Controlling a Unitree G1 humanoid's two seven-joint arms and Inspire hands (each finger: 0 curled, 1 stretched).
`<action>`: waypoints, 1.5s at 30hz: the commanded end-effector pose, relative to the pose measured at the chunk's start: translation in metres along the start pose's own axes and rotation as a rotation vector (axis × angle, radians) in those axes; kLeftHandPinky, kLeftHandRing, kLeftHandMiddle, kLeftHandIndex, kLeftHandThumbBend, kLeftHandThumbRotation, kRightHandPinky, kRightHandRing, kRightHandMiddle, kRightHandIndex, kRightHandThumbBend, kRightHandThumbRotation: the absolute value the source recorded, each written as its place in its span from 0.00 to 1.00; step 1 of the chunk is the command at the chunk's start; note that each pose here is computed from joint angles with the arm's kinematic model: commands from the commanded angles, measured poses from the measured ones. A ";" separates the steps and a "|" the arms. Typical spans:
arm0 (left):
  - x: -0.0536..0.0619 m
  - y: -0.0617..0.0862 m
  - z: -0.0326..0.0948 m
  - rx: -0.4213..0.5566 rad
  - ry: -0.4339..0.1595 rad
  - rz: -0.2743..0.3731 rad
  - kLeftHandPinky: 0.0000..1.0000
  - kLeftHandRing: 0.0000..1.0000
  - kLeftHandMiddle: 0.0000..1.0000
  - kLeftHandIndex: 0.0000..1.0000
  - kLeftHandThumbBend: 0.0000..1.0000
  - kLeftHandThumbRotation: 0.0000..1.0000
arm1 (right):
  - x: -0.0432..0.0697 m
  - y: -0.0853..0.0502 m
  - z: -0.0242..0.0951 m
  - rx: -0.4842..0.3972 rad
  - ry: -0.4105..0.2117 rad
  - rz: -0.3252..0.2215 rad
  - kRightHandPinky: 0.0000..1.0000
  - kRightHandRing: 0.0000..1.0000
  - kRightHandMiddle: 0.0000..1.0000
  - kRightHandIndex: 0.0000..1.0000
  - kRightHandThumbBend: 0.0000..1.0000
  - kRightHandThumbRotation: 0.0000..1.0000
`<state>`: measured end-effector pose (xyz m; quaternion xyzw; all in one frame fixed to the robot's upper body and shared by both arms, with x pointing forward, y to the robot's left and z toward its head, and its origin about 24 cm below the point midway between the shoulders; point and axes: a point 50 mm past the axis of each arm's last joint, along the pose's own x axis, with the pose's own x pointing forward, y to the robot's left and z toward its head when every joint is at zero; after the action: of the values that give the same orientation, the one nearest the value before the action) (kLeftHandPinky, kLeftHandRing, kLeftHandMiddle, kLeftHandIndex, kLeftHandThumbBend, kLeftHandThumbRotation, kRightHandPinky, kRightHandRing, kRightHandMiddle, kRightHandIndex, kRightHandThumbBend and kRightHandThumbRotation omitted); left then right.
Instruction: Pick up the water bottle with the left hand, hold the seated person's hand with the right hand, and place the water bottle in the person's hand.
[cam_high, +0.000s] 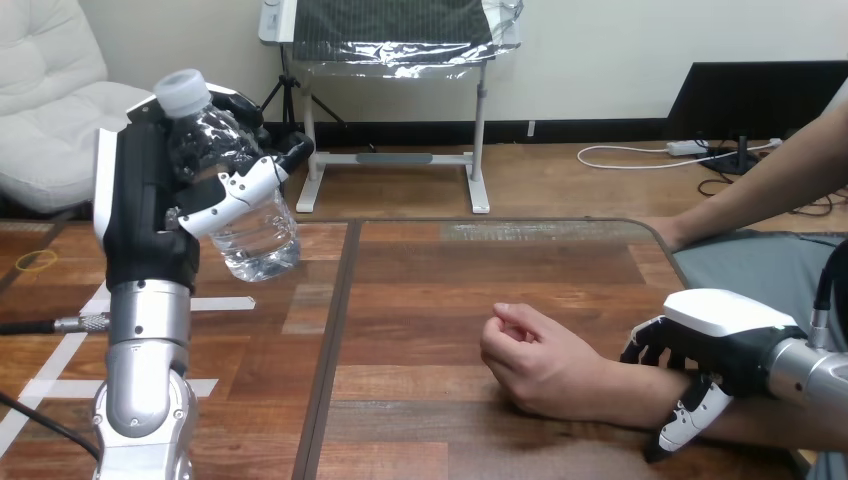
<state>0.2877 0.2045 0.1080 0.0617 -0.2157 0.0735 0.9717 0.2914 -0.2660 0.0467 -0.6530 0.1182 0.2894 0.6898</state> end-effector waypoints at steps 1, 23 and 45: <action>0.014 0.003 0.024 -0.009 -0.103 0.035 0.25 0.32 0.37 0.40 0.70 0.00 | 0.011 0.003 0.004 -0.004 0.002 0.019 0.41 0.56 0.62 0.62 1.00 0.20; 0.014 0.004 0.025 -0.021 -0.103 0.040 0.25 0.32 0.37 0.40 0.69 0.00 | 0.019 0.018 0.010 0.018 -0.009 0.000 0.33 0.42 0.49 0.50 0.98 0.21; 0.013 0.004 0.025 -0.030 -0.097 0.045 0.25 0.32 0.37 0.40 0.69 0.00 | 0.028 0.036 0.025 0.036 0.000 -0.017 0.20 0.27 0.37 0.47 0.96 0.24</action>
<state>0.2863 0.2096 0.1131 0.0526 -0.2182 0.0922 0.9701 0.3008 -0.2529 0.0343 -0.6508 0.0926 0.2457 0.7124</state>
